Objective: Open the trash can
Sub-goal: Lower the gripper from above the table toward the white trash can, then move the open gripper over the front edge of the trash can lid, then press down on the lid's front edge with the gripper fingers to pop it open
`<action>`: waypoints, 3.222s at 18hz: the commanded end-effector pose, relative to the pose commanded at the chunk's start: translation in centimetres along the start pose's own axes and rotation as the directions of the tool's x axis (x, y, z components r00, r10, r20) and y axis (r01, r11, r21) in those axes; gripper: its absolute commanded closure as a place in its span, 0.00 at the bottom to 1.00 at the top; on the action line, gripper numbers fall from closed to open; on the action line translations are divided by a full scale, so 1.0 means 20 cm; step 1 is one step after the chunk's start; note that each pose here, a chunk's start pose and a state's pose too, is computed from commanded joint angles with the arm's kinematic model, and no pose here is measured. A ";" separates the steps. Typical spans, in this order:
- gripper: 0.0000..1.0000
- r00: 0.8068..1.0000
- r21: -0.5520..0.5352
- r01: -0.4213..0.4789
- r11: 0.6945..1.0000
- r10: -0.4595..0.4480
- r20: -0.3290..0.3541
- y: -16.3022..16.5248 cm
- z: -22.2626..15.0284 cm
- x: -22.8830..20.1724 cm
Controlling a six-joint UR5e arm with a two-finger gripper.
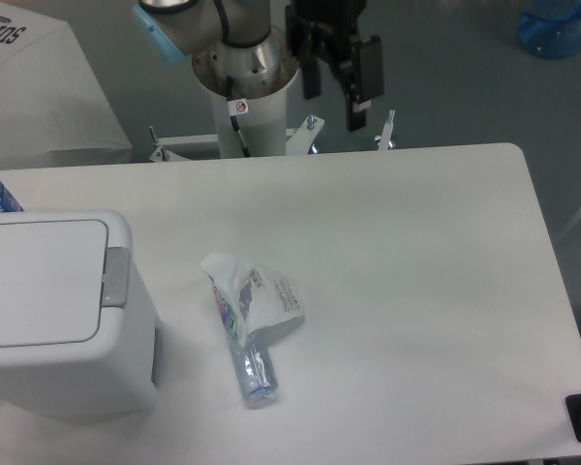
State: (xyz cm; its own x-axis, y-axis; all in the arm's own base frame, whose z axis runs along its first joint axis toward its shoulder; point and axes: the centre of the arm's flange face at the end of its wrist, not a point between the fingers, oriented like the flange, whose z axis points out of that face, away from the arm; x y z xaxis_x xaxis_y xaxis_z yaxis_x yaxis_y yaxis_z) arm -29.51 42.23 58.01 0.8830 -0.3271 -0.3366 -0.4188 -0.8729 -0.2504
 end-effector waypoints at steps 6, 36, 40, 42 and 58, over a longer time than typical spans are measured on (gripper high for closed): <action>0.00 0.900 0.109 0.432 0.895 -0.436 0.010 -0.37 0.21 0.04; 0.00 0.532 0.039 0.844 0.534 -0.828 -0.176 -0.69 0.58 0.22; 0.00 0.532 0.033 0.844 0.536 -0.828 -0.177 -0.69 0.60 0.22; 0.00 0.531 0.028 0.844 0.535 -0.828 -0.178 -0.69 0.62 0.23; 0.00 0.534 0.017 0.842 0.540 -0.827 -0.179 -0.70 0.64 0.25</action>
State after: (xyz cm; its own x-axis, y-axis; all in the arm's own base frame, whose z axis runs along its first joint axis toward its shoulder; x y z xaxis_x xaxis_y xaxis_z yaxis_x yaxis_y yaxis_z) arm -21.95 57.42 48.17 0.8554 0.4821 0.1896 0.5134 -0.7402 -0.4341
